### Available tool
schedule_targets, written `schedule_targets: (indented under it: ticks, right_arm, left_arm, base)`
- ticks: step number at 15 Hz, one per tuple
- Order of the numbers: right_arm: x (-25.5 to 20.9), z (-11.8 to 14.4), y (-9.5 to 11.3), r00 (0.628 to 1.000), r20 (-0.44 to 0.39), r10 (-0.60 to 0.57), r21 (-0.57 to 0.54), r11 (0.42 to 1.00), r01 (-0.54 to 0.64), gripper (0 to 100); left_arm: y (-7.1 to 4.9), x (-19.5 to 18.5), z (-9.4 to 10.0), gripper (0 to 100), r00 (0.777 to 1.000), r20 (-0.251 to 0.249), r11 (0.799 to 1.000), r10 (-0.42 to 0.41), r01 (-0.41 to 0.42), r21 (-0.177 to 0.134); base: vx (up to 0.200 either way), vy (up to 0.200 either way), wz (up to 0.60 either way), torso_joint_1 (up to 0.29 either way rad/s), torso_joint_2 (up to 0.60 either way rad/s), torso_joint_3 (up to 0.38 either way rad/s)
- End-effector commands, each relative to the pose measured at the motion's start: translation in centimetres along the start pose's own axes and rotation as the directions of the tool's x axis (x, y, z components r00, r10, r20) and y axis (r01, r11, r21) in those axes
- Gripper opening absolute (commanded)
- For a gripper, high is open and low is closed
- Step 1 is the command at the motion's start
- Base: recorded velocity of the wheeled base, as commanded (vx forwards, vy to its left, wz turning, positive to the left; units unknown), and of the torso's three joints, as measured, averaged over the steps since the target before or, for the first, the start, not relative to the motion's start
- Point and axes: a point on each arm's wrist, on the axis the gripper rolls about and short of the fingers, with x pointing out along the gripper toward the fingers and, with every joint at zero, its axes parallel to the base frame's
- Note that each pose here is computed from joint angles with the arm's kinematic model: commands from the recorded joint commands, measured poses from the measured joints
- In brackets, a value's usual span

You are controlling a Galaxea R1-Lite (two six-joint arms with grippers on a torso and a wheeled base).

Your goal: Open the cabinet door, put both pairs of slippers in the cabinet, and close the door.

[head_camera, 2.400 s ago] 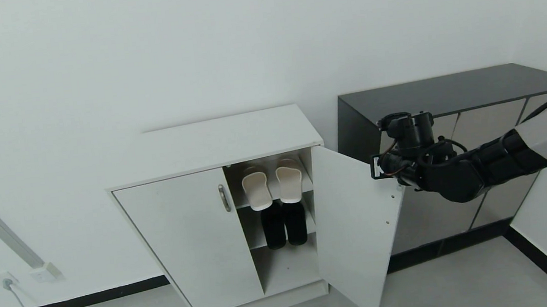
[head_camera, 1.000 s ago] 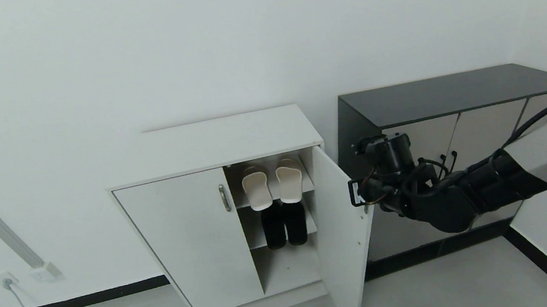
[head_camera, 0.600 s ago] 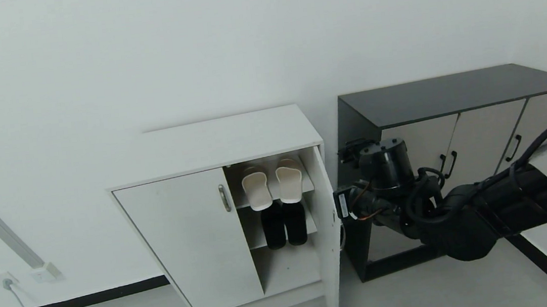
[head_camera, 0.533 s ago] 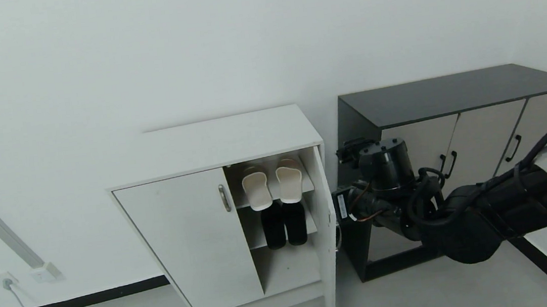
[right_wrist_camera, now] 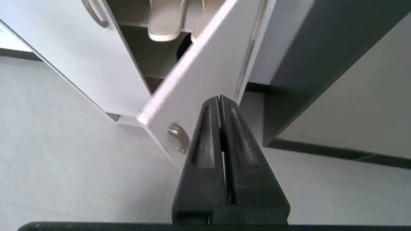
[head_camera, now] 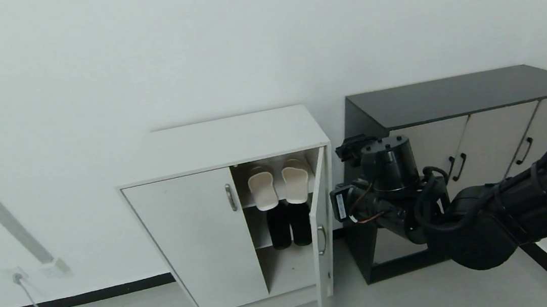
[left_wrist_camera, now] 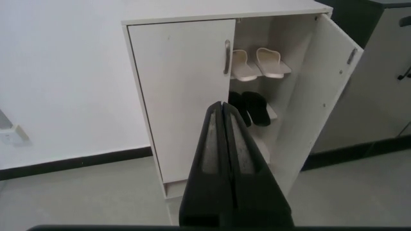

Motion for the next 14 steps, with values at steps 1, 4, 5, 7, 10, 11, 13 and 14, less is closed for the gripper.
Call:
schedule_targets:
  ticks: [1, 4, 5, 7, 10, 11, 13, 14]
  right_arm:
    - [-0.1, -0.1, 0.1, 1.0, -0.003, 0.005, -0.001, 1.0, -0.005, 0]
    - [0.0, -0.4, 0.0, 1.0, -0.007, 0.0, -0.014, 1.0, 0.0, 0]
    - [-0.1, -0.3, -0.1, 1.0, 0.0, -0.004, -0.021, 1.0, 0.004, 0]
    - [-0.1, -0.2, -0.5, 1.0, 0.015, -0.019, -0.045, 0.999, 0.019, 0]
    - [-0.3, -0.3, -2.0, 0.995, 0.008, -0.098, -0.077, 0.992, 0.098, 0]
    - [-0.4, -0.6, -2.5, 0.994, -0.002, -0.109, -0.081, 0.991, 0.109, 0]
    - [-0.6, -1.2, -3.2, 0.992, -0.023, -0.125, -0.088, 0.989, 0.122, 0]
    - [-0.7, -1.7, -3.4, 0.991, -0.042, -0.13, -0.094, 0.988, 0.126, 0]
  left_arm:
    - [0.0, 0.0, 0.0, 0, 1.0, -0.001, 1.0, 0.001, -0.001, 0.0]
    - [0.0, 0.0, 0.0, 0, 1.0, -0.001, 1.0, 0.001, -0.001, 0.0]
    - [0.0, 0.0, 0.0, 0, 1.0, -0.001, 1.0, 0.001, -0.001, 0.0]
    - [0.0, 0.0, 0.0, 0, 1.0, -0.001, 1.0, 0.001, -0.001, -0.002]
    - [0.0, 0.0, 0.0, 0, 1.0, -0.001, 1.0, 0.001, -0.001, -0.002]
    - [0.0, 0.0, 0.0, 0, 1.0, -0.001, 1.0, 0.001, -0.001, -0.002]
    - [0.0, 0.0, 0.0, 0, 1.0, -0.001, 1.0, 0.001, -0.001, -0.002]
    - [0.0, 0.0, 0.0, 0, 1.0, -0.001, 1.0, 0.001, -0.001, -0.002]
  base:
    - [0.0, 0.0, 0.6, 0.002, -0.01, -0.002]
    - [0.0, 0.0, 0.0, 0.0, 0.0, 0.0]
    - [0.0, 0.0, 0.0, 0.0, 0.0, 0.0]
    - [0.0, 0.0, 0.0, 0.0, 0.0, 0.0]
    - [0.0, 0.0, 0.0, 0.0, 0.0, 0.0]
    - [0.0, 0.0, 0.0, 0.0, 0.0, 0.0]
    - [0.0, 0.0, 0.0, 0.0, 0.0, 0.0]
    - [0.0, 0.0, 0.0, 0.0, 0.0, 0.0]
